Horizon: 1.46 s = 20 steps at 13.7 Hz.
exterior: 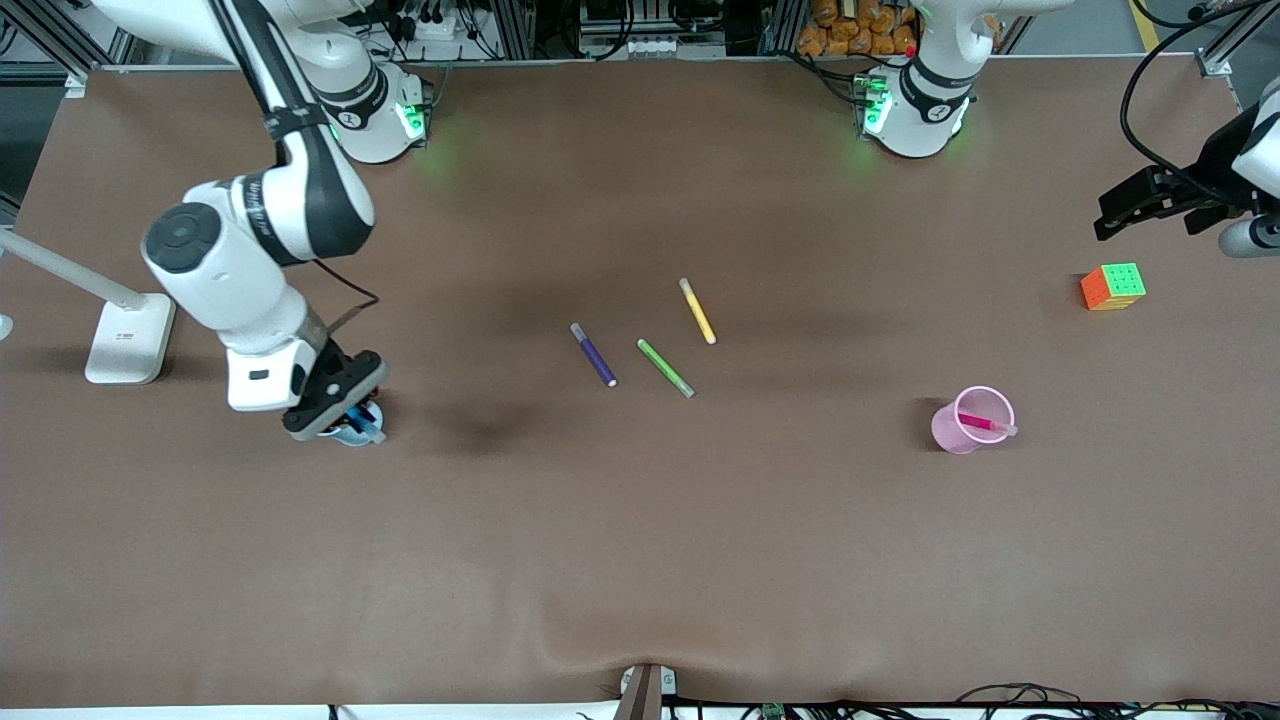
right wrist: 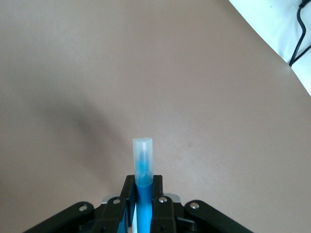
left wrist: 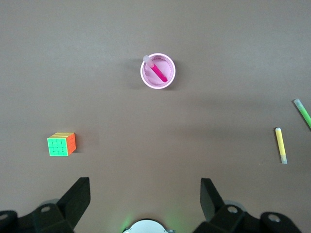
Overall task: Place pink and blue markers in matching cups
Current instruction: 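Lower the blue marker into the blue cup with the right gripper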
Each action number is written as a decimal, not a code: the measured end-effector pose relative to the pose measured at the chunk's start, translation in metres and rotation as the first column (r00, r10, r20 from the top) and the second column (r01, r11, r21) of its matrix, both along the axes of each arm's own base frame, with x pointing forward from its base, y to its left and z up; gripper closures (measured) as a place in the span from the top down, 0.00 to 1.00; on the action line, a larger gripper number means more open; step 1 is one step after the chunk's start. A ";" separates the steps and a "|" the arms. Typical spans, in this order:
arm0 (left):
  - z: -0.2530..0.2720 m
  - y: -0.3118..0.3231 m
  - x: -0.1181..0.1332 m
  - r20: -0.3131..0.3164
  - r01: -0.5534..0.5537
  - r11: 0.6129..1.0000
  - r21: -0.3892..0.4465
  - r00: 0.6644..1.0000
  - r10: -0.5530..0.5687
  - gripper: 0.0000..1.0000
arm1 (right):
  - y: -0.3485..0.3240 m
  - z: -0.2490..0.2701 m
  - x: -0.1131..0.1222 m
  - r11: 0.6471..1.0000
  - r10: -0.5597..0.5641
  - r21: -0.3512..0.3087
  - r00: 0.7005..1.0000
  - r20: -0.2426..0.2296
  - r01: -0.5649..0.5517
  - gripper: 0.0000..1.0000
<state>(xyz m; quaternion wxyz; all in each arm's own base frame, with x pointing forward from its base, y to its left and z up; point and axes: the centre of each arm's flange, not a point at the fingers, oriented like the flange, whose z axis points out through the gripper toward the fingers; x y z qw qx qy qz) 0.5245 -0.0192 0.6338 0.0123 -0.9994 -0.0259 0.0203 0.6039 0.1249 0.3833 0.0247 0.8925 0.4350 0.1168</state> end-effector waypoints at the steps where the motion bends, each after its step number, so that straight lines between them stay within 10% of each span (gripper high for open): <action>1: -0.001 0.000 0.000 -0.001 0.001 1.000 0.000 1.000 -0.001 1.00 | -0.005 -0.001 0.000 0.999 0.033 0.003 0.999 -0.003 -0.033 0.17; 10: 0.000 0.011 0.000 -0.001 -0.002 1.000 -0.002 1.000 0.002 1.00 | -0.053 -0.026 -0.006 0.961 0.232 0.155 0.973 0.006 -0.230 0.17; 20: -0.001 0.011 -0.003 -0.018 -0.002 1.000 -0.002 1.000 0.002 1.00 | -0.106 -0.057 -0.018 0.789 0.446 0.404 0.884 0.139 -0.462 0.17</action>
